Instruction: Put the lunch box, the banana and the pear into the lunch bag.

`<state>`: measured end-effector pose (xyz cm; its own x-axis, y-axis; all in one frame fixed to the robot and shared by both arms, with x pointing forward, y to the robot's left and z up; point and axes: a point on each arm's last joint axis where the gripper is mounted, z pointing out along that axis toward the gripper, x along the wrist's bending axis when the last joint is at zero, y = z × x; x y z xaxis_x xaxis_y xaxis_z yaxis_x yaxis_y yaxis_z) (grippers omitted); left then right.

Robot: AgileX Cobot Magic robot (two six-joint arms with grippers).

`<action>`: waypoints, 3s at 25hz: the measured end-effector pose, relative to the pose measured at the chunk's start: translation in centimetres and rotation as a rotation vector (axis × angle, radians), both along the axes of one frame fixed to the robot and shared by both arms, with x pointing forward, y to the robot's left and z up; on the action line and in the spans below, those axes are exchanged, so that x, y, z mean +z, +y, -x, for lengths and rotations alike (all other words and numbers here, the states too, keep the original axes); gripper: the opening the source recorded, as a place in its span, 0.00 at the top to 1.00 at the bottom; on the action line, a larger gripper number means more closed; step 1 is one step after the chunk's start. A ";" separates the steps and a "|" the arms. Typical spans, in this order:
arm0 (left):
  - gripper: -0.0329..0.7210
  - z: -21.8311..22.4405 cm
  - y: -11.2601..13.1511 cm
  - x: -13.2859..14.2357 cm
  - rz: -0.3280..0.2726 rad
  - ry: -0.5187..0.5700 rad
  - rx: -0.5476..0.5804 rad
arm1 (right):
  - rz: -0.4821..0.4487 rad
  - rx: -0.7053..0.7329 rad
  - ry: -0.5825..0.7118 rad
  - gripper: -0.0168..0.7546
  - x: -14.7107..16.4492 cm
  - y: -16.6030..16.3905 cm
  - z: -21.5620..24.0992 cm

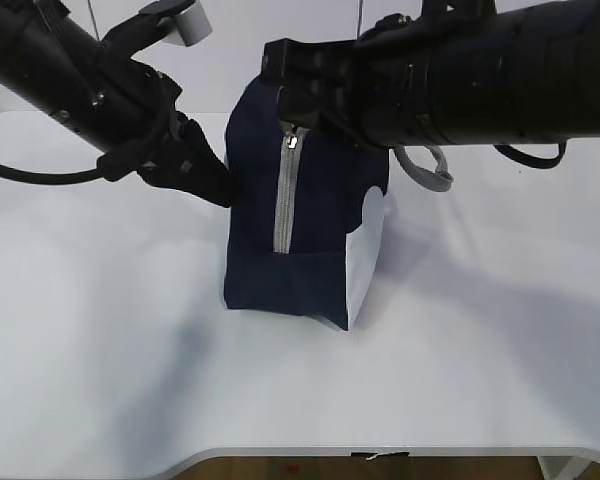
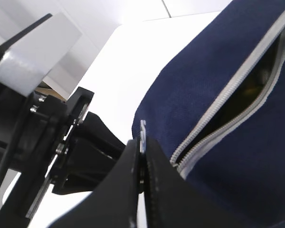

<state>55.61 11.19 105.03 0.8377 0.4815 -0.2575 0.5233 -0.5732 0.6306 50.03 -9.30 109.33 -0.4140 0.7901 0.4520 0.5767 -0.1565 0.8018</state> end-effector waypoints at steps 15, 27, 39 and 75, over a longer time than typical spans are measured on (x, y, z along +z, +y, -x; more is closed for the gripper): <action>0.97 0.4 0.6 -0.6 -0.094 0.017 -0.050 | 0.073 0.032 -0.075 0.97 1.3 -0.2 -1.2; 0.97 0.3 0.9 -0.7 -0.130 0.016 -0.046 | 0.067 -0.106 -0.090 0.97 1.9 -3.7 -4.4; 0.97 0.8 1.2 -0.9 -0.177 0.045 -0.088 | 0.112 -0.141 -0.130 0.97 2.0 -3.6 -10.0; 0.39 0.0 0.9 5.1 -0.145 0.147 0.094 | 0.290 -0.035 0.036 0.97 0.2 -5.5 -16.4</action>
